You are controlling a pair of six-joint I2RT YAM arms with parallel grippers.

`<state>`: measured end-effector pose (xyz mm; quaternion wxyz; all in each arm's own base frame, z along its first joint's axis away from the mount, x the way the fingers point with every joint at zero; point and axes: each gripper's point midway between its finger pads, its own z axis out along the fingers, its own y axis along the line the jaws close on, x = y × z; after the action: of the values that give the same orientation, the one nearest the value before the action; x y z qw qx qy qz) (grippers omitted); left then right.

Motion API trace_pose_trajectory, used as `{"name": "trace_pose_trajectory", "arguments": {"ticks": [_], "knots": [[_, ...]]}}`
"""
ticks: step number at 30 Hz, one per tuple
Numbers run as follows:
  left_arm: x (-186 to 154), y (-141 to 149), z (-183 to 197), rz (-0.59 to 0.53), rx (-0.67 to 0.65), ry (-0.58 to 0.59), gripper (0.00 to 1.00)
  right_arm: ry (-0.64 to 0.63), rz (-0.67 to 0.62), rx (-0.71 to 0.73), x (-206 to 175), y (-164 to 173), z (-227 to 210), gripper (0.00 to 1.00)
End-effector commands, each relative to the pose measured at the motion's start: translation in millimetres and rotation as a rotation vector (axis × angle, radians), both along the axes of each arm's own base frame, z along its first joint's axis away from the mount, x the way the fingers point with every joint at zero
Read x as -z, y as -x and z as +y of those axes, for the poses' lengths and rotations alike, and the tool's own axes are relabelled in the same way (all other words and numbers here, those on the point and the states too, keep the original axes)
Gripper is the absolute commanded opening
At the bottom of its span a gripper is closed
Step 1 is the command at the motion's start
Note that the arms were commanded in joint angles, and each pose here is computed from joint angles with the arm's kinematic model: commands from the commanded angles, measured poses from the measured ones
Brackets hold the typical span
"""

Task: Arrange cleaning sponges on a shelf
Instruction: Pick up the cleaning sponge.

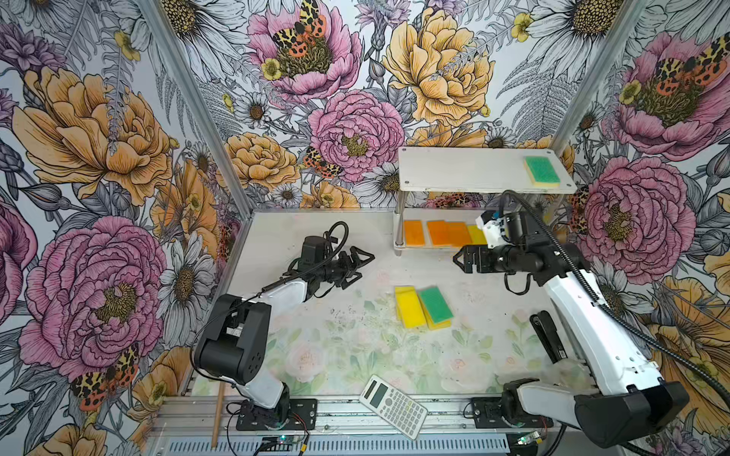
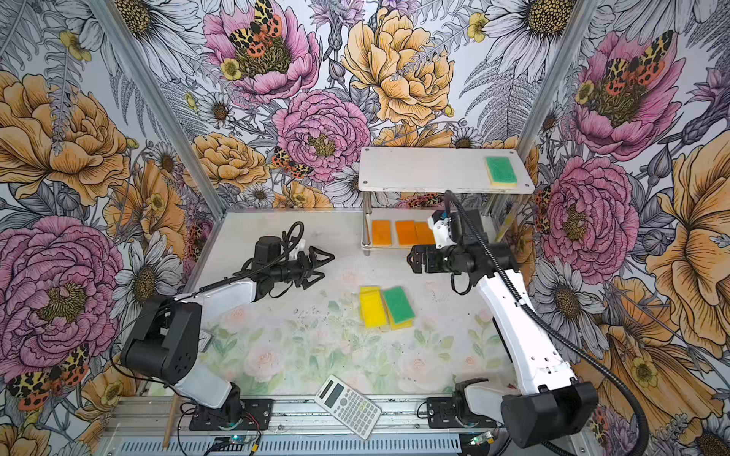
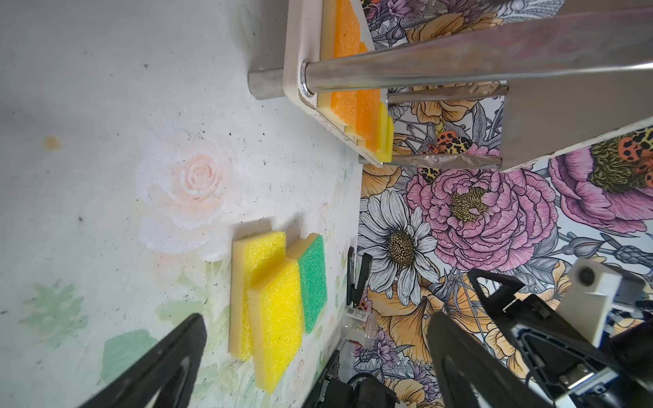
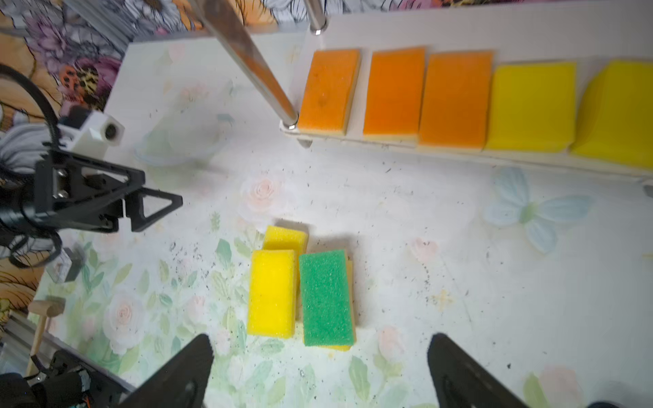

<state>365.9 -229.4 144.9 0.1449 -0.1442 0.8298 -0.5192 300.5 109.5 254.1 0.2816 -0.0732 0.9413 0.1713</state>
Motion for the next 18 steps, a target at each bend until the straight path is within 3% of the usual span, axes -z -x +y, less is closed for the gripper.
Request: {"name": "trace_pose_trajectory", "arguments": {"ticks": [1,11,18], "knots": [[-2,0,0,-0.016,-0.010,0.000,0.99,0.079,0.112,0.059,39,10,-3,0.97],[-2,6,1,-0.015,-0.025,-0.008,0.99,0.170,0.381,-0.097,128,57,31,0.96],[-1,7,-1,-0.012,-0.038,-0.018,0.99,0.241,0.440,-0.125,153,56,33,0.97]]}}
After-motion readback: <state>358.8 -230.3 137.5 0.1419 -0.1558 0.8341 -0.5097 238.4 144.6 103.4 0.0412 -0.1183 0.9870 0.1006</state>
